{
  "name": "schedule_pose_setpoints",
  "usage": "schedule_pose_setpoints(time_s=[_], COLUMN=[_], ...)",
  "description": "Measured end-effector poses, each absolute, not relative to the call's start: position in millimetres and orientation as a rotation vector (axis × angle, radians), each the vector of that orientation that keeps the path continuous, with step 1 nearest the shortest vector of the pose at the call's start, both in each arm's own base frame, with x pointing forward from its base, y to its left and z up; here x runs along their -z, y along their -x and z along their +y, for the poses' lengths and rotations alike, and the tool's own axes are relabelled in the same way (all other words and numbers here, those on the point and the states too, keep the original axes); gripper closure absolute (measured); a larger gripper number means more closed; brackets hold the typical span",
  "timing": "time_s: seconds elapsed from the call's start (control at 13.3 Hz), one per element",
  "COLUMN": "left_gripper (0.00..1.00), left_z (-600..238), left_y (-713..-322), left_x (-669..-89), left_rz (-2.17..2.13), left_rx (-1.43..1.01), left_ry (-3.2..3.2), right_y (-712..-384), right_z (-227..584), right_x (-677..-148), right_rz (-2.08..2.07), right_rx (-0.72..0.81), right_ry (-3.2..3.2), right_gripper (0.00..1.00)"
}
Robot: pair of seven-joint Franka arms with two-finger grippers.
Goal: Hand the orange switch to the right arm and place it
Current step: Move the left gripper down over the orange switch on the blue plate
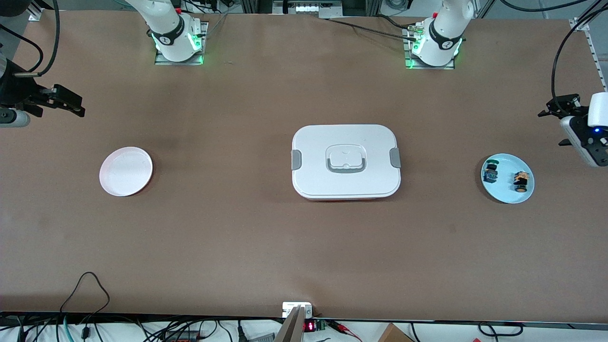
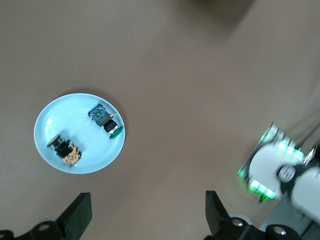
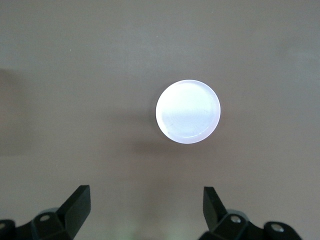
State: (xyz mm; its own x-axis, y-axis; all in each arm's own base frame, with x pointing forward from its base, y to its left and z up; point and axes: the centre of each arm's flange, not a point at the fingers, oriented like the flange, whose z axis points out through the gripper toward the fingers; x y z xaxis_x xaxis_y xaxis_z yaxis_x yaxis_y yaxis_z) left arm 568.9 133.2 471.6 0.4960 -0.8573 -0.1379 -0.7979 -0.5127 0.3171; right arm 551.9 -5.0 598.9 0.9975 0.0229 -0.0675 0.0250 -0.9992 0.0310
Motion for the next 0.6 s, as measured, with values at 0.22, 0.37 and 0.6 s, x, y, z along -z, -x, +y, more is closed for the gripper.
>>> schedule_pose_setpoints(time_s=[0.22, 0.37, 0.6], left_gripper=[0.00, 0.00, 0.00], left_z=[154.3, 176.2, 219.2], left_y=[-574.6, -569.9, -543.9], left_x=[-431.2, -395.8, -312.6], left_rz=[-1.671, -1.803, -2.055], left_rx=[0.393, 0.335, 0.167], left_ry=[-2.430, -2.400, -2.336], right_y=[-548.6, -548.7, -550.9], right_z=[-5.6, -6.3, -6.8], right_x=[-596.9, -596.6, -594.4], right_rz=[0.035, 0.032, 0.031], right_rx=[0.149, 0.151, 0.147], right_ry=[-3.106, -3.106, -3.107], right_gripper=[0.00, 0.00, 0.00])
